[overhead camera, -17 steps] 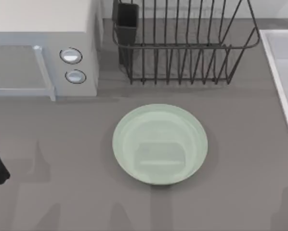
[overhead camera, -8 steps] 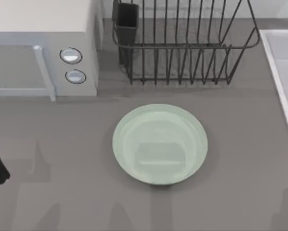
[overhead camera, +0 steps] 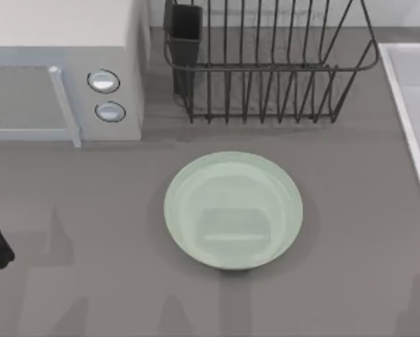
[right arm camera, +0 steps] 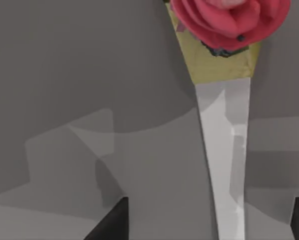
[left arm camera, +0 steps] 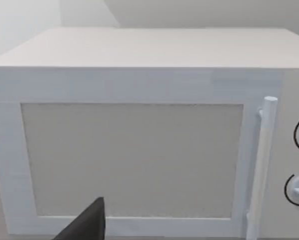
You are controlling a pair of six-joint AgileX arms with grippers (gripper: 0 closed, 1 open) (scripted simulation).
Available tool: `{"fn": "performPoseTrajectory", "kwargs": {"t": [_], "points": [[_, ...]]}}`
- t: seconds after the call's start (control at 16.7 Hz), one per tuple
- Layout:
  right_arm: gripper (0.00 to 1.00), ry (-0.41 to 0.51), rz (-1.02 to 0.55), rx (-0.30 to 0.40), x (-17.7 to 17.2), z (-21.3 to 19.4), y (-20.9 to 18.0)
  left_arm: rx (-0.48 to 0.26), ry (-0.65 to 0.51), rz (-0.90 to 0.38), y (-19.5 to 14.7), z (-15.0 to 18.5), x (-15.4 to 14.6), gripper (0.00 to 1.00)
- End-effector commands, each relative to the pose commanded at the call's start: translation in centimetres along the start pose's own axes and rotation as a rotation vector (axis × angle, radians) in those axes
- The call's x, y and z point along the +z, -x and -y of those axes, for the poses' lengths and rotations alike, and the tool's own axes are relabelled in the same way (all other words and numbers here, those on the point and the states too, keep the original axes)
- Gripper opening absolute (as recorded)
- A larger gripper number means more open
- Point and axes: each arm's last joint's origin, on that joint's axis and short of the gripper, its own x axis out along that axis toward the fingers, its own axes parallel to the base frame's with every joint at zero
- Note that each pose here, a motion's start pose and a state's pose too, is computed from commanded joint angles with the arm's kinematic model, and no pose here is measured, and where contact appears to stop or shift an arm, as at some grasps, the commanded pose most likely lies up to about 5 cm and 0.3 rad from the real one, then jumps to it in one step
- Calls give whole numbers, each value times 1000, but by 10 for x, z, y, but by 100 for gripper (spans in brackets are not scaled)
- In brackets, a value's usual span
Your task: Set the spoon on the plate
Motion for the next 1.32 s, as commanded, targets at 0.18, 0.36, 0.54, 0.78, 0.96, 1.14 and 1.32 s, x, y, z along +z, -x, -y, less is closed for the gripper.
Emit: {"fn": "performPoseTrajectory", "kwargs": {"t": [0.18,0.36,0.54,0.78,0.96,1.14,1.32], "points": [[0,0,0,0,0,0,0,0,0,0,0,0,0,100],[0,-41,-20,0,0,1,22,0,0,0,0,0,0,100],[0,-42,-20,-4,-1,5,37,0,0,0,0,0,0,100],[0,-38,-16,40,0,5,76,0,0,0,0,0,0,100],[0,-40,-18,22,1,2,109,0,0,0,0,0,0,100],[0,-41,-20,0,1,1,122,0,0,0,0,0,0,100],[0,-42,-19,5,1,1,120,0,0,0,0,0,0,100]]}}
